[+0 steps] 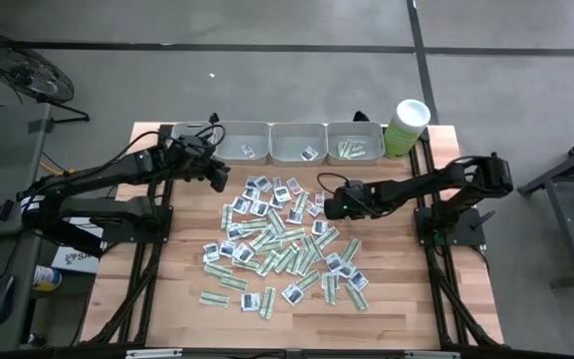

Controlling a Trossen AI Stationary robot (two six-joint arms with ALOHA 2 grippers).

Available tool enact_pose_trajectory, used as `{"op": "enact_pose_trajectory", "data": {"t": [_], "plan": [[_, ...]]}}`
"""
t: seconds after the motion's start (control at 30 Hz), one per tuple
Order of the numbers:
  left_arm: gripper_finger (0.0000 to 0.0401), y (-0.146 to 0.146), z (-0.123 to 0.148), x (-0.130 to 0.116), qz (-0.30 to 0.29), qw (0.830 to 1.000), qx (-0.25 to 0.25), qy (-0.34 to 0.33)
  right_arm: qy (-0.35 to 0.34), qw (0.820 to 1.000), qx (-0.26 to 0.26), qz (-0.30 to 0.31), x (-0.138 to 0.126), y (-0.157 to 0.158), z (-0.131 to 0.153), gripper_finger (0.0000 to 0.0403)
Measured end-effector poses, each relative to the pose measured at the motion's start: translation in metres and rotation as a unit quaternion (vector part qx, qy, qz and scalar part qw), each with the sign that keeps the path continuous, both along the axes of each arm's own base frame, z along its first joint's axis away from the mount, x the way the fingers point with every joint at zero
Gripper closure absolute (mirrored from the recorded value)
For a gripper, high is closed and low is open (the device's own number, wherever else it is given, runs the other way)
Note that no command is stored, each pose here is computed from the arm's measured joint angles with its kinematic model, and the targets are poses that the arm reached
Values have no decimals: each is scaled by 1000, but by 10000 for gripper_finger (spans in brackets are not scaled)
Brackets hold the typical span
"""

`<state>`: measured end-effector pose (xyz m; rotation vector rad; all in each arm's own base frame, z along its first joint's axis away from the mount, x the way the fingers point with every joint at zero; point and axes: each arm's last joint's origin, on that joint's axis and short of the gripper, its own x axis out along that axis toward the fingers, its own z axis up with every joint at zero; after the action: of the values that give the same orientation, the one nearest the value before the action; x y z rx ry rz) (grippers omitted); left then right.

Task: Pick & Place First Aid Supplies
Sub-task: Put the green bandage into the right gray bin

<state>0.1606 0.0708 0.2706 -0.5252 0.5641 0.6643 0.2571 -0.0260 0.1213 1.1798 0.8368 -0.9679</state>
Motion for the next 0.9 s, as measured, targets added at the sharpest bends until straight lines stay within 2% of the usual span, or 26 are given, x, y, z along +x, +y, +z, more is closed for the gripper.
{"op": "enact_pose_trajectory", "data": {"t": [0.33,0.47,0.77,0.9], "plan": [[277,0,0,0,0,1000,0,1,1,1000,-8,-2,5,0,-8,271],[277,0,0,0,0,1000,0,1,5,1000,-9,-2,4,0,-8,299],[277,0,0,0,0,1000,1,1,11,1000,-16,8,3,-1,-10,387],[277,0,0,0,0,1000,1,1,6,1000,-22,6,4,-1,-10,399]]}}
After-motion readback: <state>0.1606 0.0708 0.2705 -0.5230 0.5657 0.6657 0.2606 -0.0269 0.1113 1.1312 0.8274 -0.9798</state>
